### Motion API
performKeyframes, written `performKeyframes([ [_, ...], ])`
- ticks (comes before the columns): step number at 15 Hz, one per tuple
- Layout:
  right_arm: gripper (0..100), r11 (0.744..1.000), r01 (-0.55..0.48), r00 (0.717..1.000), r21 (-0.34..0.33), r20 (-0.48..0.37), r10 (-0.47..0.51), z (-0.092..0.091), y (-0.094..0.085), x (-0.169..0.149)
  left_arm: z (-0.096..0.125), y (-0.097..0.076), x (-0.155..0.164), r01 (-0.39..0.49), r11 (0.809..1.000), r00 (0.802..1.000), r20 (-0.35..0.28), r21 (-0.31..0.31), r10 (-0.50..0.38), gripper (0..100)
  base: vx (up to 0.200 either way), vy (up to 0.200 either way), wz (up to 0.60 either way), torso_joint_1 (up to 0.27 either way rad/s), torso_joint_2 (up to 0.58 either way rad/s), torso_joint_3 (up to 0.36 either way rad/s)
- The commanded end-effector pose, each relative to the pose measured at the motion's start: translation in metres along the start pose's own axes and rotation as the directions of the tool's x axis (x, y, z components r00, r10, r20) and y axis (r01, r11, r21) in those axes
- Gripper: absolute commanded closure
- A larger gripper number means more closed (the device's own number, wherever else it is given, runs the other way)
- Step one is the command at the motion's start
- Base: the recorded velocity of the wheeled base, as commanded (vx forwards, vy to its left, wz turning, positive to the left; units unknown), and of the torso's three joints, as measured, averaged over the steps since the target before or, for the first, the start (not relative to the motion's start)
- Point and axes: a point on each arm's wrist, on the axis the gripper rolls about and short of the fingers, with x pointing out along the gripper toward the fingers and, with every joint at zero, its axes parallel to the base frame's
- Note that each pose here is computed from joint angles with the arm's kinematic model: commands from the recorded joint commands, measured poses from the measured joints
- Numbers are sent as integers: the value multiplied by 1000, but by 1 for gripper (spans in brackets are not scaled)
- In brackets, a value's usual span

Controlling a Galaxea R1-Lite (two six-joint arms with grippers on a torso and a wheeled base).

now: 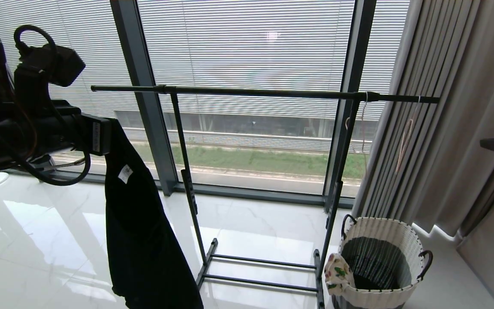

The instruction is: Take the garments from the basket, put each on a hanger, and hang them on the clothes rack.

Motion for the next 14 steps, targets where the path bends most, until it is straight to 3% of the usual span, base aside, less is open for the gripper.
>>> performKeyframes([
  [1,0,1000,0,1000,-1,-2,0,0,0,0,0,0,-1,-1,1000,1000,2,0,1,100,0,0,0,32,-71,-41],
  [3,0,1000,16,1000,-3,-7,-16,-1,-1,0,0,0,-1,1,1000,1000,3,2,-1,100,0,0,0,0,0,0],
  [5,0,996,94,995,-7,-36,-94,-4,-2,2,0,0,-1,-1,1000,1000,2,2,1,100,0,0,-600,5,-5,2],
  [11,0,996,89,995,1,-38,-89,-5,-2,3,0,0,-1,-1,1000,1000,2,2,1,100,0,0,-100,0,0,0],
  [14,0,999,55,998,-2,30,-54,-1,-3,14,1,0,-2,-2,1000,1000,7,2,2,100,0,0,0,0,0,0],
])
